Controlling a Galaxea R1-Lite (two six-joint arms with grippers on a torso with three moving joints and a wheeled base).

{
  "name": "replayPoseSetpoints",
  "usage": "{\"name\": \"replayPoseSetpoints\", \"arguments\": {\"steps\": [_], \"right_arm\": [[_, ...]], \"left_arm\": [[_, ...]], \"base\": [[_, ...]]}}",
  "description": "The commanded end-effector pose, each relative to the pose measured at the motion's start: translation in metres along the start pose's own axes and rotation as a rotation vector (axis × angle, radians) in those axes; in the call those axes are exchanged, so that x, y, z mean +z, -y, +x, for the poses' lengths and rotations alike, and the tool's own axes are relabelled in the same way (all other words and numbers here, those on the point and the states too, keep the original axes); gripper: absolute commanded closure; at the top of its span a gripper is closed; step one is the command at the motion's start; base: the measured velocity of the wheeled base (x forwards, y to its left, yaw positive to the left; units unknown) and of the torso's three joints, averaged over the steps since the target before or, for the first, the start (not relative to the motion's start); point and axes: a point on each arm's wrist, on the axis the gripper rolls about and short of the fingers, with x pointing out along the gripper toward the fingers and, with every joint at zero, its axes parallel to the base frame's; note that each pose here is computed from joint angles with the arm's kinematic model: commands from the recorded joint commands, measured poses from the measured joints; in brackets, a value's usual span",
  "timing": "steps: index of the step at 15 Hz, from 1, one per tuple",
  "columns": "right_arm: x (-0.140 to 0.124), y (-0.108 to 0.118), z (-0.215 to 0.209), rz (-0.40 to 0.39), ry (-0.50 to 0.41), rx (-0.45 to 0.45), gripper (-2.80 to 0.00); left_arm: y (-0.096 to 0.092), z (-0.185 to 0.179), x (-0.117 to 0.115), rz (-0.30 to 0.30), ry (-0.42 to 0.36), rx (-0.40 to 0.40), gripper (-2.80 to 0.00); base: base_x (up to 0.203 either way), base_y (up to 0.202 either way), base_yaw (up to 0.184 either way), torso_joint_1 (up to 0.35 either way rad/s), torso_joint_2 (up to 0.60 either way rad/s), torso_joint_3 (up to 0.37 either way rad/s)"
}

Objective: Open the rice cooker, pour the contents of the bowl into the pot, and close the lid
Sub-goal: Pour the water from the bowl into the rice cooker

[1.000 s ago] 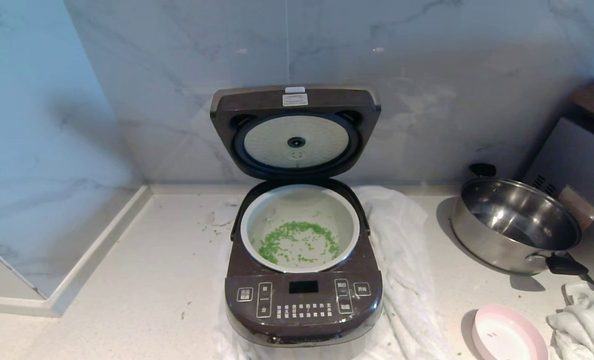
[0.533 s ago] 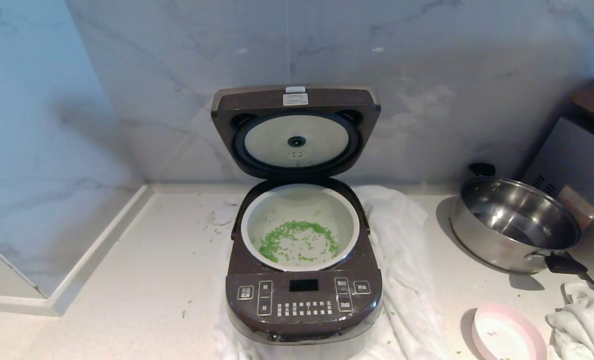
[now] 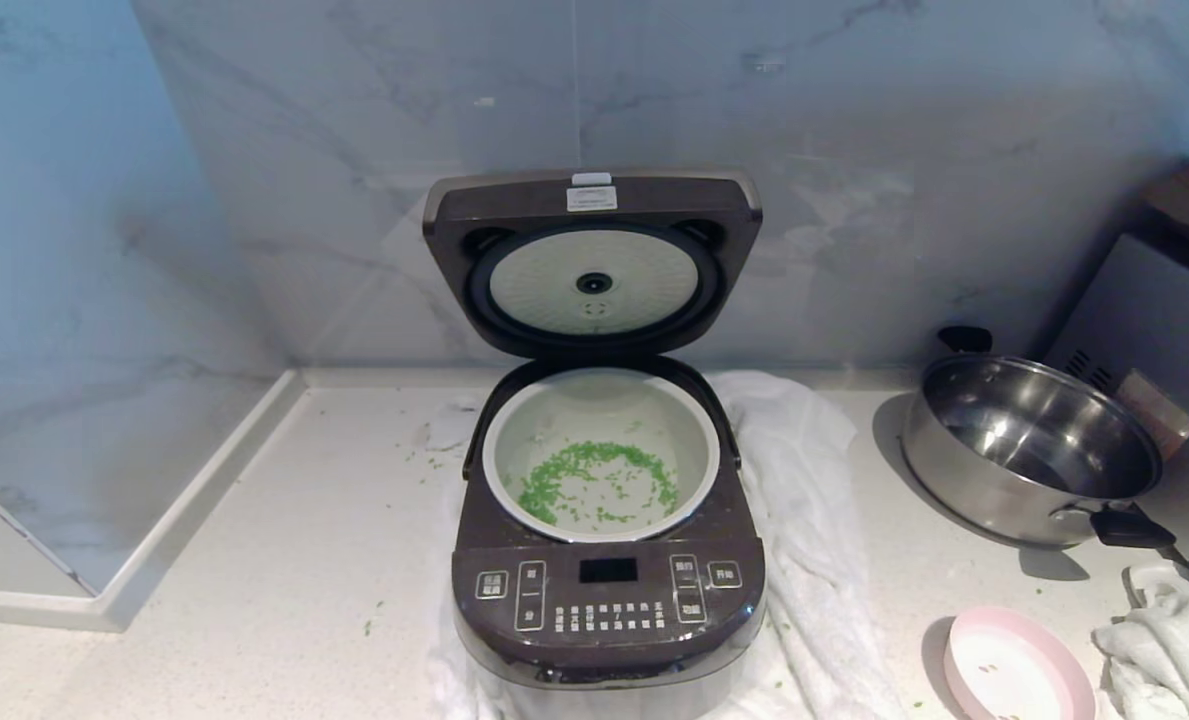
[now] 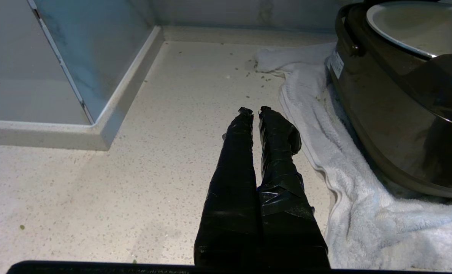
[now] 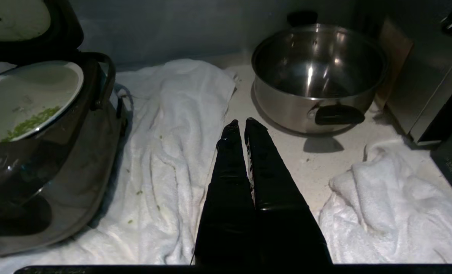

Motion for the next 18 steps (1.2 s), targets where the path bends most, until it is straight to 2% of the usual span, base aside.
{"name": "replayPoseSetpoints", "arguments": {"steps": [1, 4, 6, 8, 11, 13, 16, 18], "right_arm": [[0.016, -0.004, 0.048, 0.019, -0.216, -0.034, 0.0], [0.018, 0.001, 0.104, 0.103, -0.428, -0.152, 0.0], [0.013, 0.021, 0.129, 0.185, -0.52, -0.284, 0.0], [0.004, 0.04, 0.135, 0.263, -0.629, -0.335, 0.0], [-0.023, 0.065, 0.142, 0.351, -0.81, -0.309, 0.0], [-0.038, 0.079, 0.149, 0.391, -0.891, -0.296, 0.0], [-0.051, 0.093, 0.156, 0.393, -0.945, -0.222, 0.0], [-0.06, 0.101, 0.164, 0.399, -0.968, -0.21, 0.0]], "left_arm": [[0.0, 0.001, -0.003, -0.001, -0.01, 0.0, 0.0], [0.0, 0.0, -0.003, -0.001, -0.011, 0.0, 0.0], [0.0, 0.0, -0.003, 0.001, -0.014, 0.001, 0.0], [0.0, 0.0, -0.003, 0.001, -0.014, 0.001, 0.0], [0.0, 0.0, -0.003, 0.001, -0.014, 0.001, 0.0], [0.0, 0.0, -0.003, 0.001, -0.014, 0.001, 0.0], [0.0, 0.0, -0.003, 0.001, -0.014, 0.001, 0.0], [0.0, 0.0, -0.003, 0.001, -0.014, 0.001, 0.0]], "base": [[0.0, 0.0, 0.0, 0.0, 0.0, 0.0], [0.0, 0.0, 0.0, 0.0, 0.0, 0.0], [0.0, 0.0, 0.0, 0.0, 0.0, 0.0], [0.0, 0.0, 0.0, 0.0, 0.0, 0.0], [0.0, 0.0, 0.0, 0.0, 0.0, 0.0], [0.0, 0.0, 0.0, 0.0, 0.0, 0.0], [0.0, 0.0, 0.0, 0.0, 0.0, 0.0], [0.0, 0.0, 0.0, 0.0, 0.0, 0.0]]}}
